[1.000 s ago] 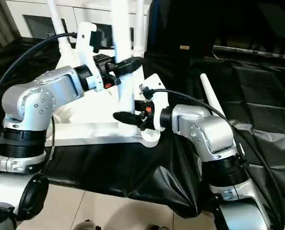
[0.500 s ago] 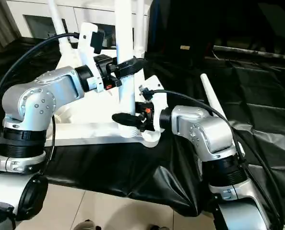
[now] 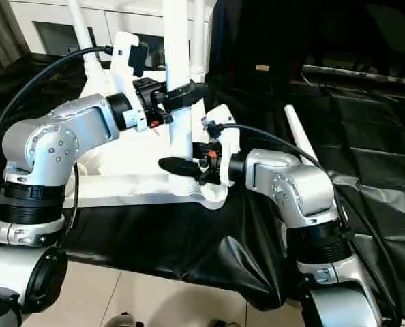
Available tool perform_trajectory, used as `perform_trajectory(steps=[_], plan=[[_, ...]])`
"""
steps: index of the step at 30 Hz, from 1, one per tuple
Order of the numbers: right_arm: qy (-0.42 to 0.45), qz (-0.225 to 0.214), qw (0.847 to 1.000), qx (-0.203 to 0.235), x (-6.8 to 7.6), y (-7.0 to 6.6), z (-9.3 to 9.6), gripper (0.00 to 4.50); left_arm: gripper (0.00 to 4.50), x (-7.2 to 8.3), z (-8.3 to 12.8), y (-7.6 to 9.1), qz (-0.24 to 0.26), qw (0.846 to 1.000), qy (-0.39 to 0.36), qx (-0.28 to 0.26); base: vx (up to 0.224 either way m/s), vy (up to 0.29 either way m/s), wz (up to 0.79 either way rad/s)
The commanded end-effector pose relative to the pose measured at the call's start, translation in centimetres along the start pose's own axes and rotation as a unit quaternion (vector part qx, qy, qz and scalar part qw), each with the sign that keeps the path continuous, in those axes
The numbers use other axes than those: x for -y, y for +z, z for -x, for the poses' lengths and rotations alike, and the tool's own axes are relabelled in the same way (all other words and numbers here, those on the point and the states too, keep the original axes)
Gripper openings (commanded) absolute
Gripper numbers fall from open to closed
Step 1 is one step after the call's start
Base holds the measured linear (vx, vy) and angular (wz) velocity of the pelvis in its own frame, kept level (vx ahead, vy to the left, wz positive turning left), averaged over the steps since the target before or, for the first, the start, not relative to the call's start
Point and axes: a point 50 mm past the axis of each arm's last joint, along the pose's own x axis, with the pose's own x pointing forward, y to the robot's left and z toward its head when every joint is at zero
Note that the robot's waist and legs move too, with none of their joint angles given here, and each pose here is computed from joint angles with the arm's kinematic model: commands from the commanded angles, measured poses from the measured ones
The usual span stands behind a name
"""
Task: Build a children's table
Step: Pick table leg
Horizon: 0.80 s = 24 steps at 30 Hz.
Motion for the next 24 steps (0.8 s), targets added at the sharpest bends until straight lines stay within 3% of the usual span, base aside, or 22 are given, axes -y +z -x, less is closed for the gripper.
perform_trajectory(steps=[1,8,9,13,14,24], plan=[[-0.002,0.007,1.000,0.004,-0.02,0.56,0.15,3.73,1.84,0.40,-0.11,0.40,-0.012,1.000,-0.009,0.001,0.000,0.000,0.00],[-0.002,0.003,1.000,0.008,0.06,0.68,0.28,3.73,1.84,0.58,-0.13,0.25,-0.012,1.000,-0.018,-0.004,0.000,0.000,0.00],[-0.002,0.002,1.000,0.008,0.09,0.70,0.29,3.47,1.84,0.59,-0.12,0.23,-0.012,1.000,-0.018,-0.004,0.000,0.000,0.00],[-0.003,0.002,1.000,0.008,0.16,0.77,0.34,3.35,1.84,0.61,-0.14,0.27,-0.013,1.000,-0.019,-0.005,0.000,0.000,0.00],[-0.004,0.002,1.000,0.008,0.19,0.77,0.35,3.08,1.84,0.62,-0.14,0.27,-0.013,1.000,-0.021,-0.005,0.000,0.000,0.00],[-0.013,0.001,1.000,0.000,0.47,0.52,0.31,2.43,1.84,0.58,-0.08,0.43,-0.015,1.000,-0.022,-0.002,0.000,0.000,0.00]])
